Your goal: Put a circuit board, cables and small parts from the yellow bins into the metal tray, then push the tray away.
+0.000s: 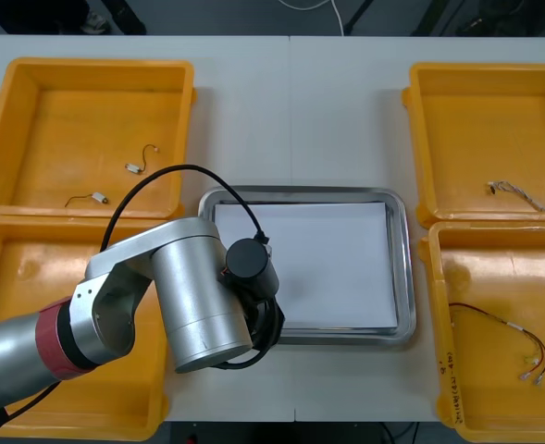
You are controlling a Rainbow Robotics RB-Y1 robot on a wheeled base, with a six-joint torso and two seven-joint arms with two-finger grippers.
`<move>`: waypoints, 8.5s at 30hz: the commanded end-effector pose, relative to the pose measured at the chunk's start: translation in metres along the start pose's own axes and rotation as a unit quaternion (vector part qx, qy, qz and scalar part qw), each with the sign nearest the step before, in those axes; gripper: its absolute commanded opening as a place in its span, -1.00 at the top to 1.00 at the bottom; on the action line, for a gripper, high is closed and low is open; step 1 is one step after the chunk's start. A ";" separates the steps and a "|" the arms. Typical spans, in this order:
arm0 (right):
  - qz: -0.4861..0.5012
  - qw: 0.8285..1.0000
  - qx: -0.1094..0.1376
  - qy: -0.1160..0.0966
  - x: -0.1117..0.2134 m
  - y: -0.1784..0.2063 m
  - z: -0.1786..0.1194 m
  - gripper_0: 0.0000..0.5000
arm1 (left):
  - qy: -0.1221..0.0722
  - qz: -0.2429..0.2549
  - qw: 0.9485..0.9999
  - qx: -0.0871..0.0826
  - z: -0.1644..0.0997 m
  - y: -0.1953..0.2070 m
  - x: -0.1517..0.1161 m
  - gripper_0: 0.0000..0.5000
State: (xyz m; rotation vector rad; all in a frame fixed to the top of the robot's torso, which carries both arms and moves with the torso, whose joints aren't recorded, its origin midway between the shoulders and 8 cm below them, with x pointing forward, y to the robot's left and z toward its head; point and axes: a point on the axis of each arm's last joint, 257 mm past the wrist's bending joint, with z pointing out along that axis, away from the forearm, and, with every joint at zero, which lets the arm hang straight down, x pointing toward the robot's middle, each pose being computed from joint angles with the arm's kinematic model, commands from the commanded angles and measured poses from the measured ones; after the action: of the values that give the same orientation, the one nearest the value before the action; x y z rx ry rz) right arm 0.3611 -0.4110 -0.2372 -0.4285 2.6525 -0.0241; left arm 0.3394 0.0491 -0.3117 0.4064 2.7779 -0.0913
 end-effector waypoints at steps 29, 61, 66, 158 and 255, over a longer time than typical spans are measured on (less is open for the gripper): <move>-0.195 0.980 -0.029 0.006 0.032 0.032 0.065 -1.00 | -0.031 -0.130 0.991 0.015 -0.118 0.058 -0.094 -1.00; -0.211 0.978 -0.009 -0.001 0.055 0.053 0.100 -0.80 | -0.062 -0.200 0.977 -0.051 -0.197 0.225 -0.137 -1.00; -0.209 0.978 -0.007 0.001 0.055 0.052 0.100 0.61 | -0.062 -0.213 0.974 -0.052 -0.204 0.256 -0.133 -1.00; -0.617 0.785 -0.040 -0.042 -0.135 0.243 -0.047 1.00 | -0.085 -0.201 0.974 -0.056 -0.108 0.296 -0.158 -1.00; -0.574 0.817 -0.028 -0.055 -0.152 0.278 -0.020 -1.00 | -0.084 -0.160 0.982 -0.060 -0.046 0.303 -0.180 1.00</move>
State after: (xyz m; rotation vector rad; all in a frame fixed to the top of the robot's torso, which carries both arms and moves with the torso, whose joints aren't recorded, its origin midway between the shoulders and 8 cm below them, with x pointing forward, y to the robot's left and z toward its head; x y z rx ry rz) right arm 0.3826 -0.1177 -0.2266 -1.9964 1.9613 -0.3088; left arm 0.5537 0.3137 -0.2445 -0.2102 2.6982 -0.0389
